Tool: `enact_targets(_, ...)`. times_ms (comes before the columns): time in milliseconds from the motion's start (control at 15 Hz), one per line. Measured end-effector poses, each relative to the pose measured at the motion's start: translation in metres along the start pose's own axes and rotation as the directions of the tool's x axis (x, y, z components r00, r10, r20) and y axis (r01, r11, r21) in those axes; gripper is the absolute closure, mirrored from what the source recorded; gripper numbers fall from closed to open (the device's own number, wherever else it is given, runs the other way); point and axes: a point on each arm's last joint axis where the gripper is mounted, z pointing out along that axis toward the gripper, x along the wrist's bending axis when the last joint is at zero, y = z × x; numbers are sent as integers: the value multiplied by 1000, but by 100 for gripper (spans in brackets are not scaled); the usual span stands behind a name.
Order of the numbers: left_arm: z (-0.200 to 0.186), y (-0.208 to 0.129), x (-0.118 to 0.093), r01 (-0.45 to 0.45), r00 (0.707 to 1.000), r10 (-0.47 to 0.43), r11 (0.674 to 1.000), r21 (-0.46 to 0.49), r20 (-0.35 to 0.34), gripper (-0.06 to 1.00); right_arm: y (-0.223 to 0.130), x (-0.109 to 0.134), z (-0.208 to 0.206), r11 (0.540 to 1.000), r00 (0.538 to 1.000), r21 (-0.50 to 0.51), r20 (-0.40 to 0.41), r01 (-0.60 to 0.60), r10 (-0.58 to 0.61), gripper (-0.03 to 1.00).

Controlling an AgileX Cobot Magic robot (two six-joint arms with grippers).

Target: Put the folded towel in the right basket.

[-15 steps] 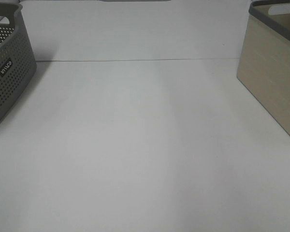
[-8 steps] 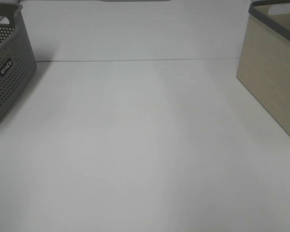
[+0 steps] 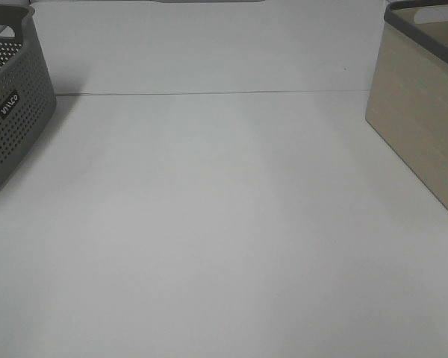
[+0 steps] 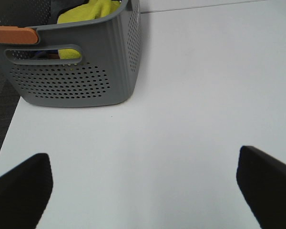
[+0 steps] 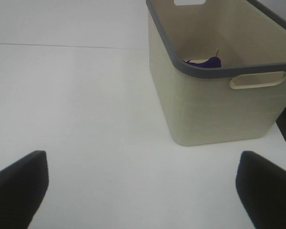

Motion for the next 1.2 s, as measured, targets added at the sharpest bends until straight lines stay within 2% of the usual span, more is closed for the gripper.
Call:
enact_targets(67,0,0,0,0,1000,0,1000,0,0,-5,-2,0,2,1000,1000,16,-1,1,-1,-1)
enact_targets(133,0,0,0,0,1000,0,1000,0,0,-5,-13,2,17,997,1000,73,-11,8,-7,-1)
enact_targets(333,0,0,0,0,1000,0,1000,0,0,-5,-28,6,40,992,999,125,-42,-3,8,-1)
enact_targets(1200,0,0,0,0,1000,0,1000,0,0,-5,-30,7,47,995,998,99,-49,-28,33,-1)
